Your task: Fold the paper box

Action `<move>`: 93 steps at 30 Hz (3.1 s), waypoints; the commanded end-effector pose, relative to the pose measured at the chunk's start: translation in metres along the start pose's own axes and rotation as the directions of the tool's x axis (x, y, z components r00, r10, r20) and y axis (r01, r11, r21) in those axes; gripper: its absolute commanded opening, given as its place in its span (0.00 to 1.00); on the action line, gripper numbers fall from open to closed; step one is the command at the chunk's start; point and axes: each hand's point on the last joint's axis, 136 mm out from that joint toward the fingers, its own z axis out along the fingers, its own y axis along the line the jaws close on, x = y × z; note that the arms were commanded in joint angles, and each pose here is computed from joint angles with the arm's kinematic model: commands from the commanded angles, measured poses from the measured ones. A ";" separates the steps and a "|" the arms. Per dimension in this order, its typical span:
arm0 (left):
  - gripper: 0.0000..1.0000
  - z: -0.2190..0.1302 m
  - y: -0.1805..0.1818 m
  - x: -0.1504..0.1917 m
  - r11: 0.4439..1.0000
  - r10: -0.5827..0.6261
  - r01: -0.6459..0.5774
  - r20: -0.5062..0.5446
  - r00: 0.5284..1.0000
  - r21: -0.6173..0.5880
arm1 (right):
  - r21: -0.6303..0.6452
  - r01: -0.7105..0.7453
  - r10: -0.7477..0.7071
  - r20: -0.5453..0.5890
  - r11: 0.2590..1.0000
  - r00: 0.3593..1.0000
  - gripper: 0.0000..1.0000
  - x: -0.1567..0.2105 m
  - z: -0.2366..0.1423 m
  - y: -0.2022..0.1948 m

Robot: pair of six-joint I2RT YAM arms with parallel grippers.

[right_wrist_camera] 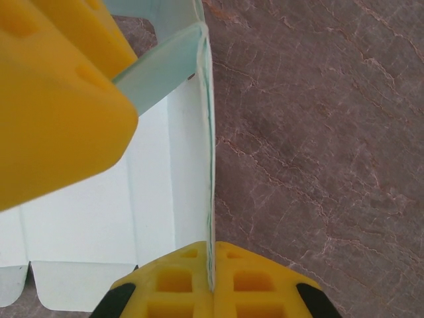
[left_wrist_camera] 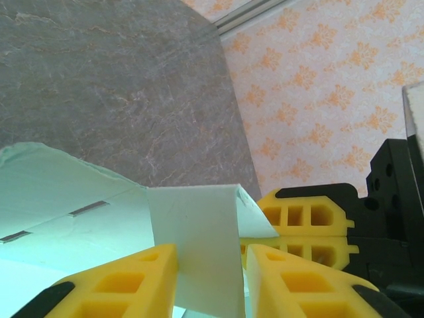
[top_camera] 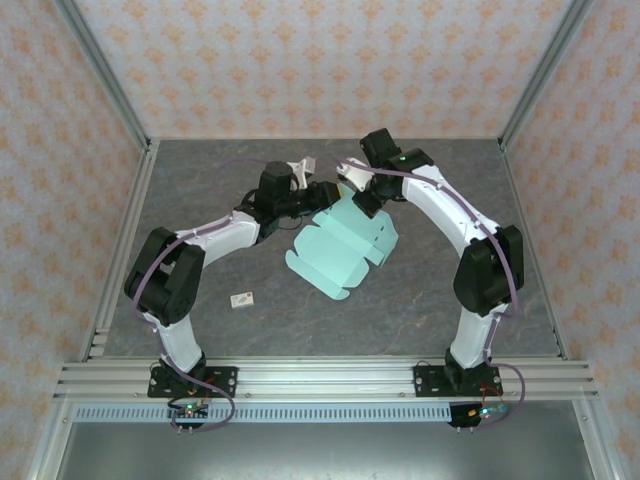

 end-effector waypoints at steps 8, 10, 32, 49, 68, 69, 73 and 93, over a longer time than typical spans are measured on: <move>0.38 -0.009 -0.027 -0.002 0.997 0.065 -0.065 0.006 0.998 0.050 | 0.042 -0.008 0.007 0.029 0.999 1.000 0.00 -0.009 -0.009 -0.011; 0.39 -0.011 -0.023 -0.002 0.997 0.066 -0.067 0.009 0.998 0.033 | 0.051 -0.001 0.000 0.022 0.999 1.000 0.00 -0.007 -0.009 -0.012; 0.51 -0.132 0.072 0.000 0.858 0.279 -0.216 0.069 0.958 -0.466 | 0.092 0.238 -0.233 -0.062 0.967 0.970 0.00 0.001 0.008 -0.021; 0.54 -0.140 0.124 0.006 0.800 0.273 -0.157 0.119 0.955 -0.579 | 0.319 0.445 -0.452 -0.059 0.837 0.890 0.00 -0.020 0.046 -0.025; 0.55 -0.115 0.120 -0.009 0.781 0.444 -0.355 0.057 0.894 -0.515 | 0.443 0.498 -0.568 0.029 0.745 0.823 0.00 -0.034 0.033 -0.019; 0.55 -0.113 0.120 -0.011 0.781 0.448 -0.362 0.054 0.892 -0.510 | 0.449 0.501 -0.572 0.028 0.740 0.820 0.00 -0.033 0.033 -0.019; 0.54 -0.105 0.129 -0.018 0.779 0.452 -0.387 0.015 0.892 -0.493 | 0.462 0.518 -0.588 0.009 0.720 0.809 0.00 -0.031 0.033 -0.022; 0.63 -0.081 0.134 -0.022 0.759 0.491 -0.543 -0.232 0.840 -0.359 | 0.542 0.618 -0.715 -0.044 0.569 0.697 0.00 -0.037 0.041 -0.021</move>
